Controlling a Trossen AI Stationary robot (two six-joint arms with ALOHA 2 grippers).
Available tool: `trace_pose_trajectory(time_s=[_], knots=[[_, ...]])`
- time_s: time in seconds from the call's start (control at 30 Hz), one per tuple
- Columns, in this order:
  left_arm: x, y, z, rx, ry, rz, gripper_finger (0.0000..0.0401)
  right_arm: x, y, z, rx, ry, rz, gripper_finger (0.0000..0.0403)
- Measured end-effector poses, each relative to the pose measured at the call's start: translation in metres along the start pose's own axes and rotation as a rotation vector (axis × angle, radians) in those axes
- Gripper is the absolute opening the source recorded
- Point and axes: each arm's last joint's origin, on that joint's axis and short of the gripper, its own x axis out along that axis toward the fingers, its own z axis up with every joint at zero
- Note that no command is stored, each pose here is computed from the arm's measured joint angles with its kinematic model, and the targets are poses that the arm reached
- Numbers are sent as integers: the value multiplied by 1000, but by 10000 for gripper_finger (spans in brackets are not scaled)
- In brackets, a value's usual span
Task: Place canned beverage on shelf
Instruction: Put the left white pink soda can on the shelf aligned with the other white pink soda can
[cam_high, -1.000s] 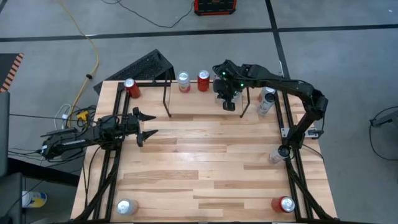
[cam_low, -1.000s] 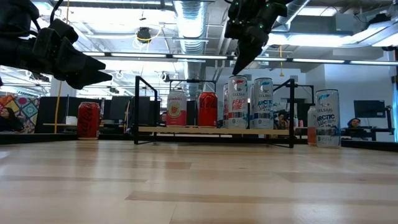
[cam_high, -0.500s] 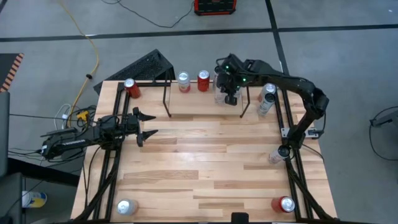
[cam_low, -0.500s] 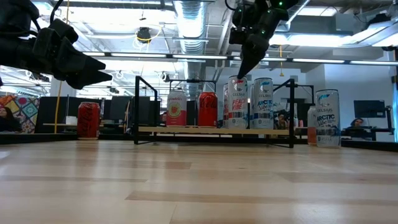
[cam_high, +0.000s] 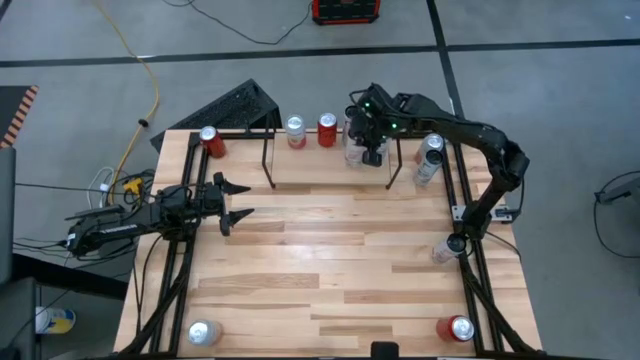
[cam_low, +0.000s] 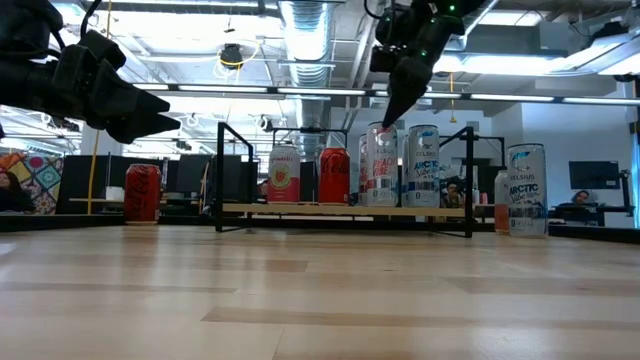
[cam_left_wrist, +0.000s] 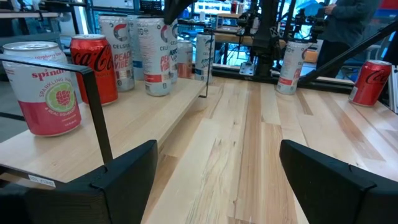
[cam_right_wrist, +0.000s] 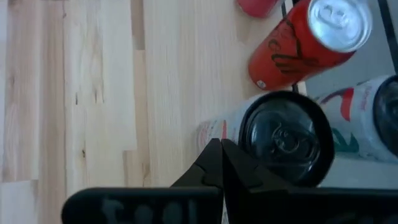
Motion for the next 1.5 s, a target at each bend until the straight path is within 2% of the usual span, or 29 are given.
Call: trace_pose_trajectory(time_s=[0.2, 0.3, 0.4, 0.6, 0.77, 0.9, 1.07, 1.27, 1.5], knots=[[0, 0, 0, 0, 0, 0, 323, 1, 12, -3, 8, 56, 76, 19], [0, 0, 0, 0, -1, -1, 323, 14, 23, -6, 15, 66, 91, 19], [0, 0, 0, 0, 0, 0, 323, 30, 43, -15, -9, 138, 85, 18], [0, 0, 0, 0, 0, 0, 323, 52, 88, -21, -35, 162, 5, 17], [0, 0, 0, 0, 0, 0, 323, 68, 111, -25, -46, 129, -194, 17], [0, 0, 0, 0, 0, 0, 323, 78, 107, -34, -26, 123, -291, 17], [0, 0, 0, 0, 0, -1, 323, 85, 89, -40, 33, 96, -325, 17], [0, 0, 0, 0, 0, -1, 323, 89, 76, -40, 45, 70, -318, 18], [0, 0, 0, 0, 0, -1, 323, 90, 76, -41, 63, 67, -296, 19]])
